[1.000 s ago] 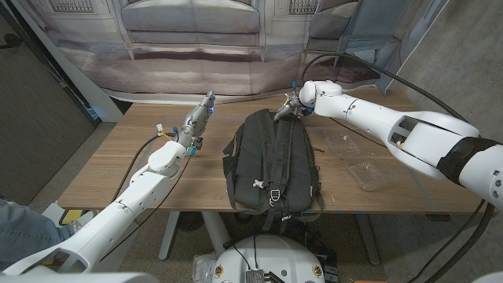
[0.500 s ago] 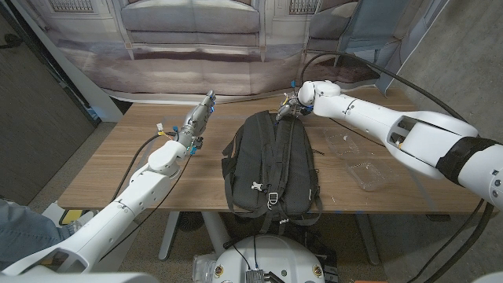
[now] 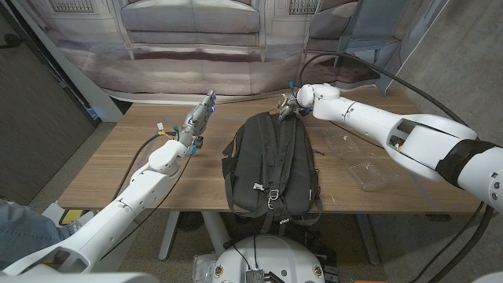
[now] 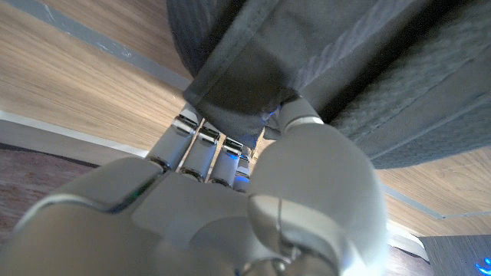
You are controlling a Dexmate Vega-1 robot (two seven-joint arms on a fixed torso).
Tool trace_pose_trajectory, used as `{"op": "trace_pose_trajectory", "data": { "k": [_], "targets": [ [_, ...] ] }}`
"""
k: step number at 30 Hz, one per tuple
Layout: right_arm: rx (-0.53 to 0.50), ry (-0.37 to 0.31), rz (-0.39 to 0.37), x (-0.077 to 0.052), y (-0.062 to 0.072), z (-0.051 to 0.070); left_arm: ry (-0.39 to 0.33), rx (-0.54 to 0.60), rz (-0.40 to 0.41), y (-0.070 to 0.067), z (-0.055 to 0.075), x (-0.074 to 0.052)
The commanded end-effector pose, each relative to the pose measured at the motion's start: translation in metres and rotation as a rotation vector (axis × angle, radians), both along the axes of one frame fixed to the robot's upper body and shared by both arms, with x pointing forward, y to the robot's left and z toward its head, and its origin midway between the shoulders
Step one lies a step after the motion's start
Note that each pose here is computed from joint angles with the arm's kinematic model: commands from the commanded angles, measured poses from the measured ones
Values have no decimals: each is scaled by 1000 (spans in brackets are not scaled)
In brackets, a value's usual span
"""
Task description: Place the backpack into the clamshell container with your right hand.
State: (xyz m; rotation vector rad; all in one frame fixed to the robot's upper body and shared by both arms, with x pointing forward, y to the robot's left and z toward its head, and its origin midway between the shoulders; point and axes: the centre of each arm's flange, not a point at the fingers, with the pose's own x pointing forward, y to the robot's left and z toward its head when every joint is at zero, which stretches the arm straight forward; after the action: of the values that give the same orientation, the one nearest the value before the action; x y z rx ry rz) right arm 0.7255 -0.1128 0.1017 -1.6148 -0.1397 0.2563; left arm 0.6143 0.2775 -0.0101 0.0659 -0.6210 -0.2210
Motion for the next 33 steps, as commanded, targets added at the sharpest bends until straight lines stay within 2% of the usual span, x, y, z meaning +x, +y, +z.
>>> {"op": "trace_pose_trajectory", "data": {
  "k": [1,8,22,33],
  "targets": [
    [2,-67,19,2,3,-2,0,-2,2,0,0,2],
    [10,-114,30,1,4,-3,-2,-2,-3,-2,1,2],
    [28,-139,42,-2,1,-6,-3,6,-9,-4,4,4],
    [84,-194,61,-8,-3,-7,-7,10,-12,-4,5,3]
  ]
}}
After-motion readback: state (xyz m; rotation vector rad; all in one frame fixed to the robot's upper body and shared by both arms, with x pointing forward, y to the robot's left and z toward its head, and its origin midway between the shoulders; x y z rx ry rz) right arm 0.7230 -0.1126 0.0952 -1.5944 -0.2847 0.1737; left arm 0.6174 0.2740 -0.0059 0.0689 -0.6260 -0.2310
